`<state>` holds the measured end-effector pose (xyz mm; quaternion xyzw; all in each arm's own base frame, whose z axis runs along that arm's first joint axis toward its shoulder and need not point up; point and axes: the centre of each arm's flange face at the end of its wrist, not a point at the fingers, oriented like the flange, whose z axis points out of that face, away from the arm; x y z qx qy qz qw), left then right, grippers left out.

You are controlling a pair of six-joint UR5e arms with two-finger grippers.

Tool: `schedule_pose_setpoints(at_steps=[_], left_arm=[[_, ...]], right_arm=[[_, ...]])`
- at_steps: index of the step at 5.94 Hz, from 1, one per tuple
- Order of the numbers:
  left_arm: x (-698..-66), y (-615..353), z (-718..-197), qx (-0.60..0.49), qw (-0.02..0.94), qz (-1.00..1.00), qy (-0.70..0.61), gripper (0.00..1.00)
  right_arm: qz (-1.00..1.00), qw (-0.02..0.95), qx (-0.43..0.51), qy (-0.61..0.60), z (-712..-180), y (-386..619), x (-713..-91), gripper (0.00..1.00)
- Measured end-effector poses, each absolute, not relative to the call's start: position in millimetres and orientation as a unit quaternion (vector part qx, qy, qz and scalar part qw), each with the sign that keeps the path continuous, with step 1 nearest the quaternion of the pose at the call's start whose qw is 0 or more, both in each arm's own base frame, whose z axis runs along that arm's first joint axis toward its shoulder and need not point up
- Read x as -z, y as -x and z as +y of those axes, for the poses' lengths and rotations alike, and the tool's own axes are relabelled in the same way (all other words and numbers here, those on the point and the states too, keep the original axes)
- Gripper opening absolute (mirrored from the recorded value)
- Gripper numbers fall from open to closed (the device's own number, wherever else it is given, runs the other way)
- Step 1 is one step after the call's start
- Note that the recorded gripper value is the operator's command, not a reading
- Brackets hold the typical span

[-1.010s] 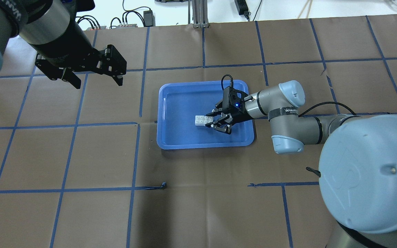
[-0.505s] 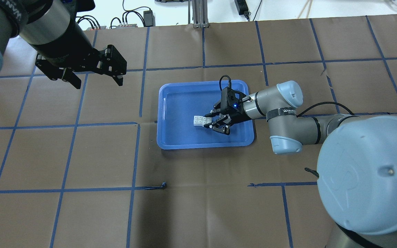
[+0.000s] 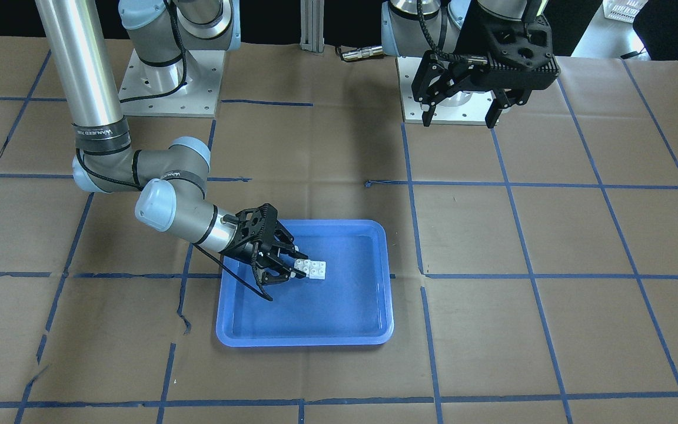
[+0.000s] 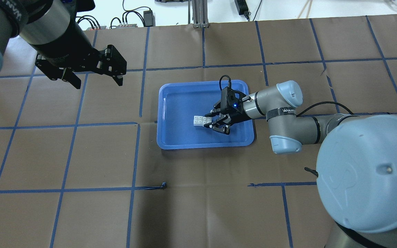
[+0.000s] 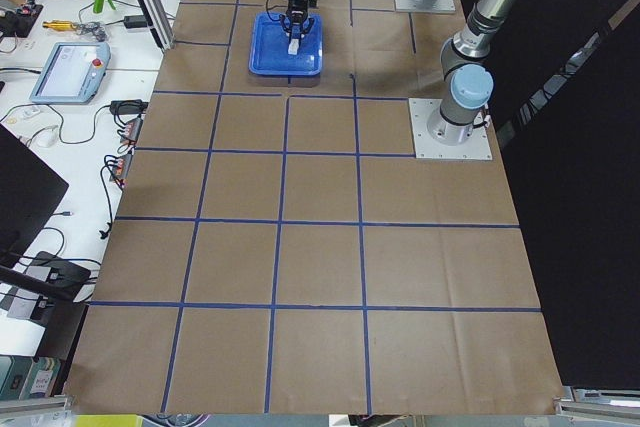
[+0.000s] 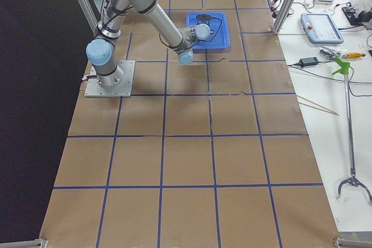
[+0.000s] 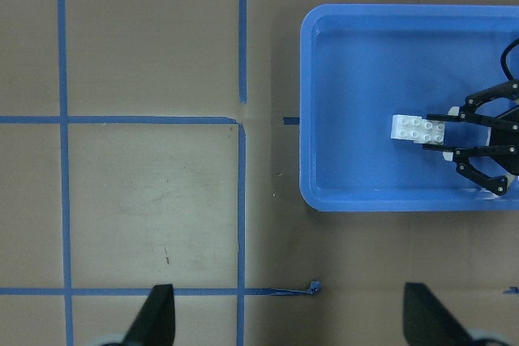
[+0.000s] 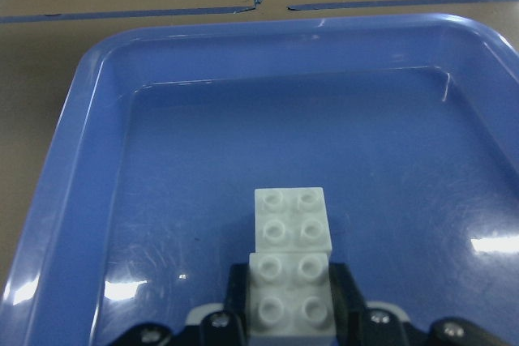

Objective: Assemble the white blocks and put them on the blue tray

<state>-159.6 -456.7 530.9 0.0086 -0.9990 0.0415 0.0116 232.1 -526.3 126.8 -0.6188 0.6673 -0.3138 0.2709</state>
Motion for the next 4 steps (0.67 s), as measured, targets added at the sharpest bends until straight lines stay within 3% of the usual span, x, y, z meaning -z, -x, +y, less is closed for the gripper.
schedule_pose_setpoints(at_steps=[3, 4], left_arm=[[-530.4, 159.1, -456.9, -0.041, 0.012, -0.999, -0.009, 0.99], [-530.4, 159.1, -456.9, -0.041, 0.012, -0.999, -0.009, 0.99]], right_arm=[[0.667, 0.271, 0.314, 0.619, -526.6, -231.8, -126.6, 0.38], [0.668, 0.271, 0.314, 0.619, -526.2, -231.8, -126.3, 0.52]])
